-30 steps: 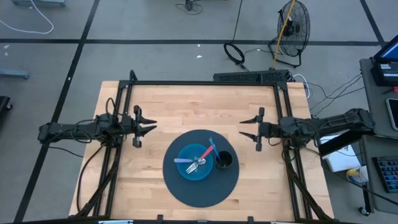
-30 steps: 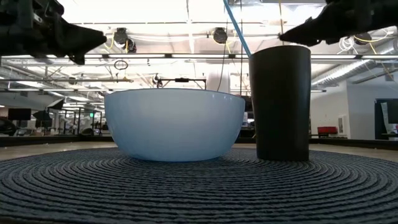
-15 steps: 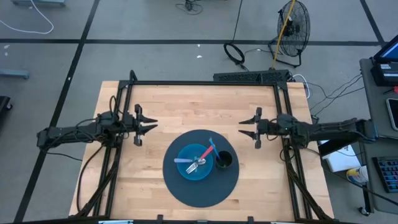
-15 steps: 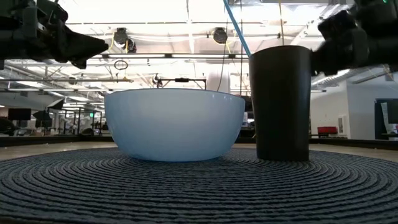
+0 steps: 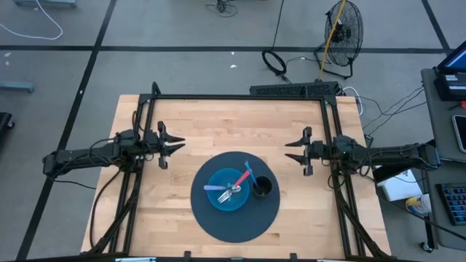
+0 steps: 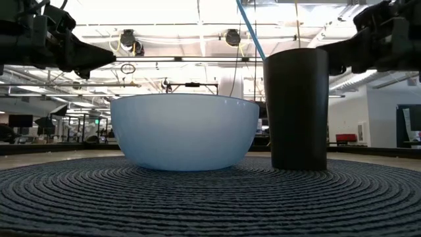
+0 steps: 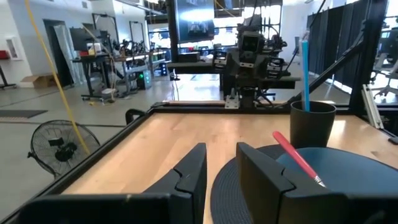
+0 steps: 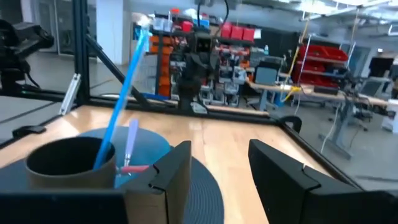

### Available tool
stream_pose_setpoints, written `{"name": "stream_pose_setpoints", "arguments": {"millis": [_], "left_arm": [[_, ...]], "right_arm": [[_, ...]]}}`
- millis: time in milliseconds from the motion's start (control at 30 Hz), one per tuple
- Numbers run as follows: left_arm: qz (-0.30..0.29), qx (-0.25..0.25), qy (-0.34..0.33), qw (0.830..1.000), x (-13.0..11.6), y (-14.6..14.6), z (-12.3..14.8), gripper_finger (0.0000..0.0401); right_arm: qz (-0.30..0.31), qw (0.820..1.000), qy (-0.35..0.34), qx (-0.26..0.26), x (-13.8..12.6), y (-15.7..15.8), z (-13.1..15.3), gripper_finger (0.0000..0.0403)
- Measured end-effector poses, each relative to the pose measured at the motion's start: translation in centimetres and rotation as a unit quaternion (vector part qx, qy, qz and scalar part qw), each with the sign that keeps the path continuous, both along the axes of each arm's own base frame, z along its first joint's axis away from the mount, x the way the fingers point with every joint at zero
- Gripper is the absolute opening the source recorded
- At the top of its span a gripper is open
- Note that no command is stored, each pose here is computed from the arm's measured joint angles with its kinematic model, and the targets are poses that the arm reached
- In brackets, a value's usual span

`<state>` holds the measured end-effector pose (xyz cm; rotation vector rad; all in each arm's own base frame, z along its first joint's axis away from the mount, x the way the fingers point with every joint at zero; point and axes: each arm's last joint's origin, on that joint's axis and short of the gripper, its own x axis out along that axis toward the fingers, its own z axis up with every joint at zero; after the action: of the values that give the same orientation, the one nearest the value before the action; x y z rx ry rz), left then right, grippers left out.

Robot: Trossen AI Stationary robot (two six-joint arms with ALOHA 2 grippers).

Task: Pick & Place Utensil
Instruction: Return to Home Position

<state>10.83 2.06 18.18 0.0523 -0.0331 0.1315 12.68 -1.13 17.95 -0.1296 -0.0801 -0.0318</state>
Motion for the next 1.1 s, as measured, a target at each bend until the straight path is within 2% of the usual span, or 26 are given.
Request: {"name": "stream_pose_setpoints", "arguments": {"millis": [200,433,600,733,867,1100], "left_arm": [[0.0,0.0,0.001,1.0,0.0,0.0,0.0,0.0093],[0.005,0.001,0.012,1.0,0.0,0.0,-0.2,0.0093],[0.005,0.006,0.017,1.0,0.0,0.0,-0.3,0.0093],[0.005,0.004,0.024,1.0,0.0,0.0,-0.5,0.0093],[0.005,0.004,0.031,0.999,0.0,0.0,-0.6,0.0093],[0.024,0.006,0.028,0.999,0.0,0.1,-0.5,0.0093]], "right_arm": [[0.031,0.999,-0.017,-0.024,-0.3,1.0,0.3,0.0155],[-0.041,0.998,-0.035,-0.04,-0.8,1.4,0.8,0.0155],[-0.038,0.998,-0.027,-0.041,-1.3,1.4,0.6,0.0155],[-0.036,0.999,0.011,-0.034,-1.9,1.4,0.4,0.0155],[-0.036,0.999,-0.017,-0.029,-2.6,1.3,1.2,0.0155],[-0.024,0.999,-0.005,-0.028,-3.1,1.5,0.9,0.0155]]}}
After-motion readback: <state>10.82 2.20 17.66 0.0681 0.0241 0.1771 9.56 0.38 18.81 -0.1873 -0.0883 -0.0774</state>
